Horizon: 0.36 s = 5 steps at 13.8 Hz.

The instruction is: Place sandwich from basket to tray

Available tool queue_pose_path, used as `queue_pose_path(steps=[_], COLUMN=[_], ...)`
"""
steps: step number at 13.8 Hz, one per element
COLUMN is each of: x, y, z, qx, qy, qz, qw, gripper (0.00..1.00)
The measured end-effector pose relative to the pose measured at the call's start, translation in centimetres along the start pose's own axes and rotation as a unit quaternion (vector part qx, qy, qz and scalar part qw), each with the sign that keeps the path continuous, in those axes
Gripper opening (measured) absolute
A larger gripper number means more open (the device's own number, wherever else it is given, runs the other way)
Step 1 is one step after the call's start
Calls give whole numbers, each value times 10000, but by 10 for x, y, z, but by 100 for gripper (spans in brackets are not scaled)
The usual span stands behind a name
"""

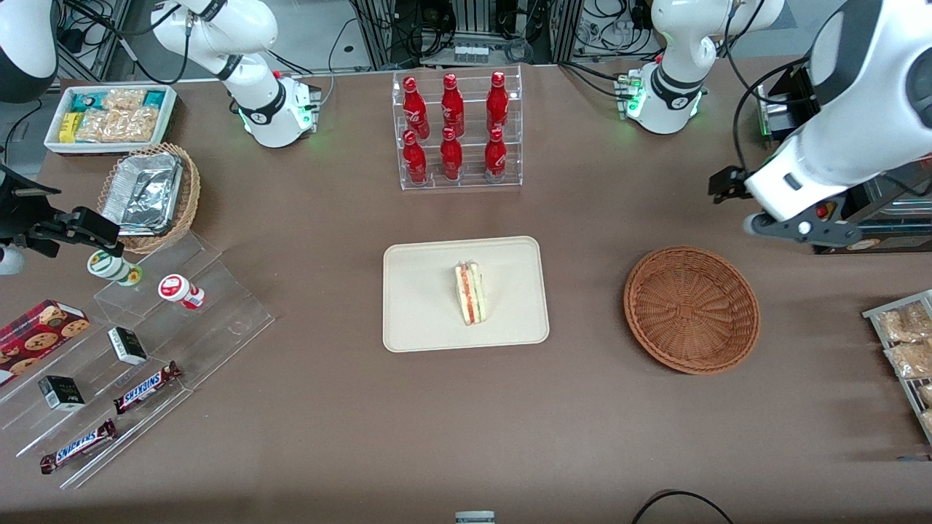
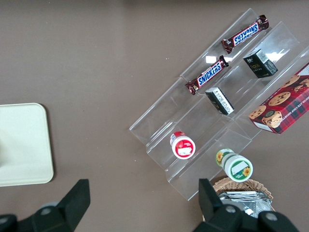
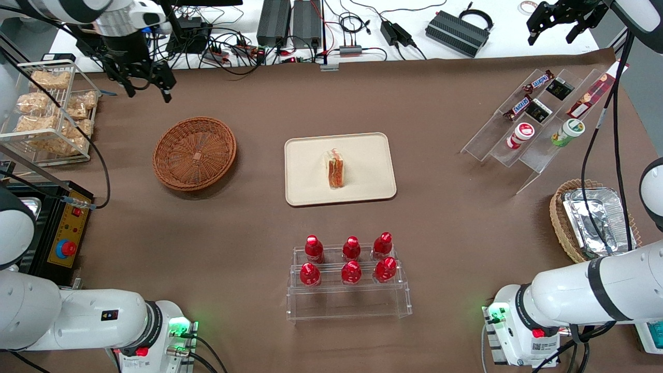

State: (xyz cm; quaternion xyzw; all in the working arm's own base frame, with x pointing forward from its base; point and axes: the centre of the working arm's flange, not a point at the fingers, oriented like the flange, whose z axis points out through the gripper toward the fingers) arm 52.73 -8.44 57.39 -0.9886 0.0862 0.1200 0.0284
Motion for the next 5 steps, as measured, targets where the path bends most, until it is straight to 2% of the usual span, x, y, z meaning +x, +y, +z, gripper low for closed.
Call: queue_pose_path(steps=[5], x=[-16], y=[-17], z=[-12], qx=[-38], qy=[-4], qz=[-143], qw=[9999], gripper=[100])
